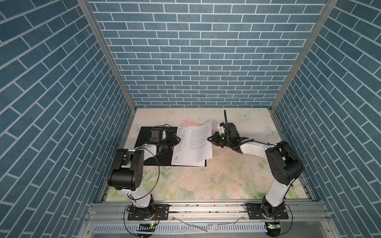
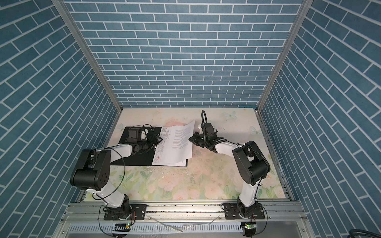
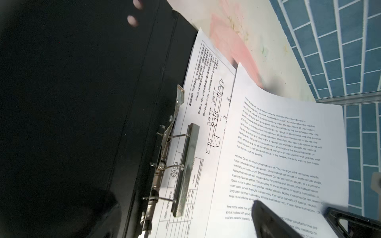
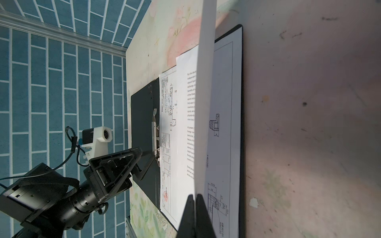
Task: Put the files into the folder
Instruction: 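Lower the text sheet onto the drawing sheet in the folder with both grippers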
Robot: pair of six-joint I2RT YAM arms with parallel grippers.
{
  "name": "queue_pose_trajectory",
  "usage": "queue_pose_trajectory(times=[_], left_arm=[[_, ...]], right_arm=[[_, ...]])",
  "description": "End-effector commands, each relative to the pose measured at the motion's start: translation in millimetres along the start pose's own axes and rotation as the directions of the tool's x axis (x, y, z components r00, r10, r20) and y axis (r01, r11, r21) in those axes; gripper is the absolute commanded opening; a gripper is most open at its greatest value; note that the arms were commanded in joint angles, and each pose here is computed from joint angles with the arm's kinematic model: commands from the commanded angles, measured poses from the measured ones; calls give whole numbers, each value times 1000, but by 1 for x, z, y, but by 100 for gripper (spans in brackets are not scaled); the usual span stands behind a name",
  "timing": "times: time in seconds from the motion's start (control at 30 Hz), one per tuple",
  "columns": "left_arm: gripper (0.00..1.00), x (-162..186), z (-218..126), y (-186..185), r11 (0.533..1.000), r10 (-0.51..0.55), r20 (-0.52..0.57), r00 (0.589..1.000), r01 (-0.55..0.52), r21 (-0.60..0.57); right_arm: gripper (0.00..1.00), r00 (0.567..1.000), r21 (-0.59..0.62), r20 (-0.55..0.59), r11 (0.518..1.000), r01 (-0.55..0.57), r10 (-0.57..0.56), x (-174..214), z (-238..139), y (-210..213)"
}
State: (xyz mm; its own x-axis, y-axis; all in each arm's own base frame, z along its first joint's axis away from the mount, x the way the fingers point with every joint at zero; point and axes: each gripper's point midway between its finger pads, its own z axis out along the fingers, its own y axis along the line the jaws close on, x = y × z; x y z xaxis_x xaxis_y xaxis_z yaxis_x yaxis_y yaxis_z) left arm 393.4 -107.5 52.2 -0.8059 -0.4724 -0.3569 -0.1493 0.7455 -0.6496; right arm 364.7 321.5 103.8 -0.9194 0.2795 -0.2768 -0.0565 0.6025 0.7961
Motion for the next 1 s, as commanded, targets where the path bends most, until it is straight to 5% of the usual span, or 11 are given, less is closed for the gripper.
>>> queue_pose_trajectory(times=[0.0,0.97], left_arm=[[100,21,8,11,999,-32,-60,998,32,-15],[100,57,35,-46,995,55,-130,990,-44,90]], right_arm=[[0,1000,52,-17,999,-8,9,9,4,-21],[0,995,30,-38,996,89,-88,-6,-16,-29]])
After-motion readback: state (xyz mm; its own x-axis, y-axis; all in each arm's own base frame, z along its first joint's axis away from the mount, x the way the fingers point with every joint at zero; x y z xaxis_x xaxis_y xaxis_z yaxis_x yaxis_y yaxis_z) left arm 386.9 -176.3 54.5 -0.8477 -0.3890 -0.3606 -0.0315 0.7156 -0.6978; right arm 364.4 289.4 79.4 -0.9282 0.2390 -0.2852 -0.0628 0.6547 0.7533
